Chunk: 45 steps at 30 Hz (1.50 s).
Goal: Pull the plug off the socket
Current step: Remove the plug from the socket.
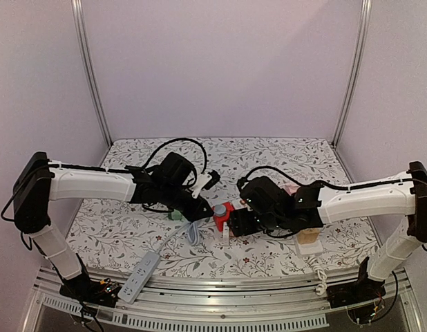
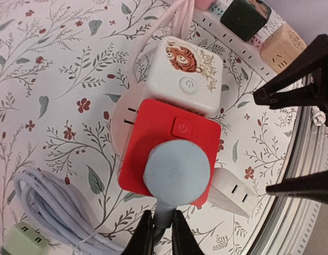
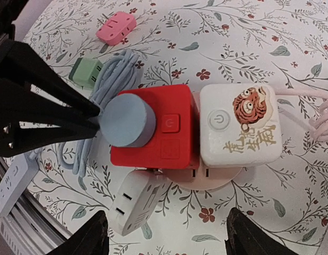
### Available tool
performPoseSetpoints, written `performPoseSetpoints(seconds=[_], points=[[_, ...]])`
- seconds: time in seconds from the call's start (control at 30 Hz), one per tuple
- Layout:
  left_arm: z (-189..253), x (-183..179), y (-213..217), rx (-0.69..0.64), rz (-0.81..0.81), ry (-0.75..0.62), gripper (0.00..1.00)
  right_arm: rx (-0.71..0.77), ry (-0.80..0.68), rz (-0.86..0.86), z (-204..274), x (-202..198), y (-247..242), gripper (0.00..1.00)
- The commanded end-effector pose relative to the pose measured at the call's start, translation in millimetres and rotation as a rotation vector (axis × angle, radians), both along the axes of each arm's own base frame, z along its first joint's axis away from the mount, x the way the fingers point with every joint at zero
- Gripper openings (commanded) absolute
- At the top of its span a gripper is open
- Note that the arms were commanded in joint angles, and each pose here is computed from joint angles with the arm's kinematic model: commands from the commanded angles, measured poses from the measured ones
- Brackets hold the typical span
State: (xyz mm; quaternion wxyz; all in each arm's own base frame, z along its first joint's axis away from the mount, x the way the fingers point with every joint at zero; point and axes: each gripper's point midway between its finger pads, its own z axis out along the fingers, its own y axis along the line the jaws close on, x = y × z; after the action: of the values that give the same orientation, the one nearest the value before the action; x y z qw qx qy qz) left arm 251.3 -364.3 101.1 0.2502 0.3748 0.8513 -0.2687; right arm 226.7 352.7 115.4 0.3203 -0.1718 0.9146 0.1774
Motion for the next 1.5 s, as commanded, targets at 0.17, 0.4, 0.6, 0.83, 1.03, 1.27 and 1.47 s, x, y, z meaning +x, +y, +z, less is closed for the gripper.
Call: performPoseSetpoints(seconds=[0.17, 0.4, 0.6, 0.83, 1.03, 1.27, 1.47], points=[[-7, -3, 0, 0.026, 0.033, 0.028, 0.12, -0.073, 0.035, 0.010, -12, -22, 22, 0.73], [-7, -3, 0, 0.026, 0.034, 0.027, 0.13, -0.090, 0.038, 0.060, -18, -31, 49, 0.69], [-5, -2, 0, 0.024, 0.034, 0.023, 0.13, -0.163, 0.031, 0.008, -33, -26, 36, 0.64], [-5, -3, 2, 0.034, 0.032, 0.020, 0.13, -0.219, 0.037, -0.045, -42, -15, 0, 0.55], [-5, -2, 2, 0.034, 0.035, 0.020, 0.13, -0.177, 0.007, -0.015, -22, -12, -9, 0.54], [-4, -1, 1, 0.030, 0.035, 0.017, 0.13, -0.097, 0.004, 0.102, -8, -20, 13, 0.56], [-3, 0, 1, 0.032, 0.036, 0.017, 0.13, -0.125, 0.014, 0.132, -16, -18, 26, 0.57]])
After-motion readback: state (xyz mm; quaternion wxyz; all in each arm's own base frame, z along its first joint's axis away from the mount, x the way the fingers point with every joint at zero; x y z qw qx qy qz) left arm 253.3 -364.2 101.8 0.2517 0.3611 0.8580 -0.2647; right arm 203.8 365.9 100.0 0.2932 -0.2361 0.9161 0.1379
